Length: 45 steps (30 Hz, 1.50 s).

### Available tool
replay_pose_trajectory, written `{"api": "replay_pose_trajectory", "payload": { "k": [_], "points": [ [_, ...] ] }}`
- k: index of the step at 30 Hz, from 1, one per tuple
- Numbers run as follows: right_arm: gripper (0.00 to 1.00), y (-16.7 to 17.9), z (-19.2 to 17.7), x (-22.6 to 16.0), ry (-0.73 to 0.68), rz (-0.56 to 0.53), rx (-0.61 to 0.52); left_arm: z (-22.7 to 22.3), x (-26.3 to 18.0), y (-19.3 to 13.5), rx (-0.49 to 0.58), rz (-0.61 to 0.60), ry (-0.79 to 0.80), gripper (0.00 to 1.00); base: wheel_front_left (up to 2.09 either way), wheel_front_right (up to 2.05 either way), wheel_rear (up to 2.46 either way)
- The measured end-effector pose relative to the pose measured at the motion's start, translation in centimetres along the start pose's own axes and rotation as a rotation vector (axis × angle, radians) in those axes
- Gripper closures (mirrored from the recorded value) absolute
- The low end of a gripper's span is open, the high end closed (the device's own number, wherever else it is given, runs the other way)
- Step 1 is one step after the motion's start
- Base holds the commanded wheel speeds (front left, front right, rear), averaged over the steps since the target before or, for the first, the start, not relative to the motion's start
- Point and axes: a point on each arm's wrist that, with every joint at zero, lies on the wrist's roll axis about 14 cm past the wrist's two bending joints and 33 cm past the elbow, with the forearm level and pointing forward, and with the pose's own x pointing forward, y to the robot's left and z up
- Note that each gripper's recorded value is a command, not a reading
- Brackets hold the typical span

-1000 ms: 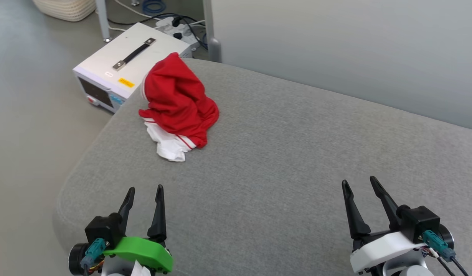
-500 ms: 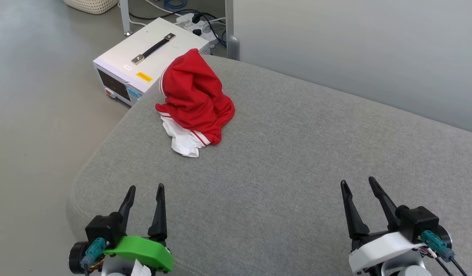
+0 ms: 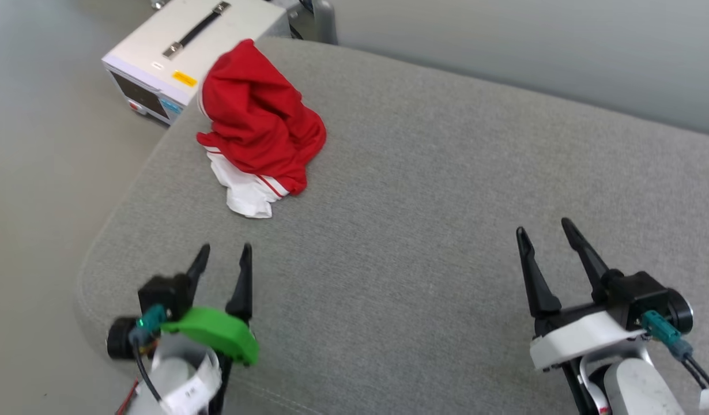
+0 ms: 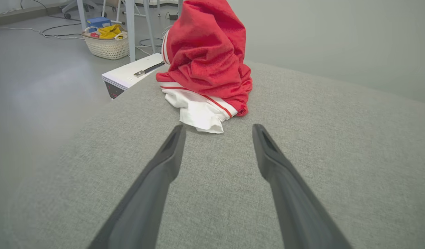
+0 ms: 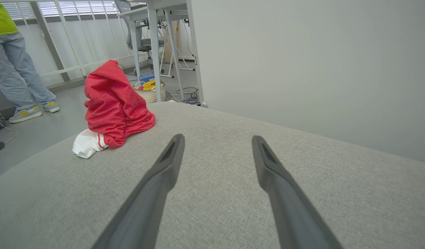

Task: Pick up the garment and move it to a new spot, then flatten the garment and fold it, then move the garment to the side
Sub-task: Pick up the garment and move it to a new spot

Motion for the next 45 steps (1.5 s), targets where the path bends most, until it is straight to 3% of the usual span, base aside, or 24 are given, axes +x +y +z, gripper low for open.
{"api": "replay_pose_trajectory", "payload": {
  "k": [12,25,26,27,36,45],
  "points": [
    [0.0,-5.3,-3.0,0.0,0.047,-0.104,0.007,1.5,13.2,0.2,0.166,-0.087,0.205,0.0,0.0,0.0,0.0],
    [0.0,-9.4,-6.0,-2.2,0.122,-0.223,0.012,-4.7,18.1,1.2,0.233,-0.1,0.509,0.0,0.0,0.0,0.0],
    [0.0,-9.6,-6.2,-2.4,0.128,-0.23,0.013,-5.3,18.1,1.0,0.235,-0.105,0.524,0.59,0.0,0.0,0.0],
    [0.0,-9.8,-6.3,-2.5,0.133,-0.236,0.013,-5.9,18.1,0.8,0.239,-0.113,0.539,1.0,0.0,0.0,0.0],
    [0.0,-9.7,-5.5,-3.0,0.124,-0.25,0.008,-4.0,18.3,0.3,0.247,-0.137,0.423,1.0,0.0,0.0,0.0],
    [0.0,-8.0,-1.9,-4.6,0.064,-0.254,-0.007,6.5,17.1,-0.5,0.367,-0.186,0.093,1.0,0.0,0.0,0.0]
  ]
}}
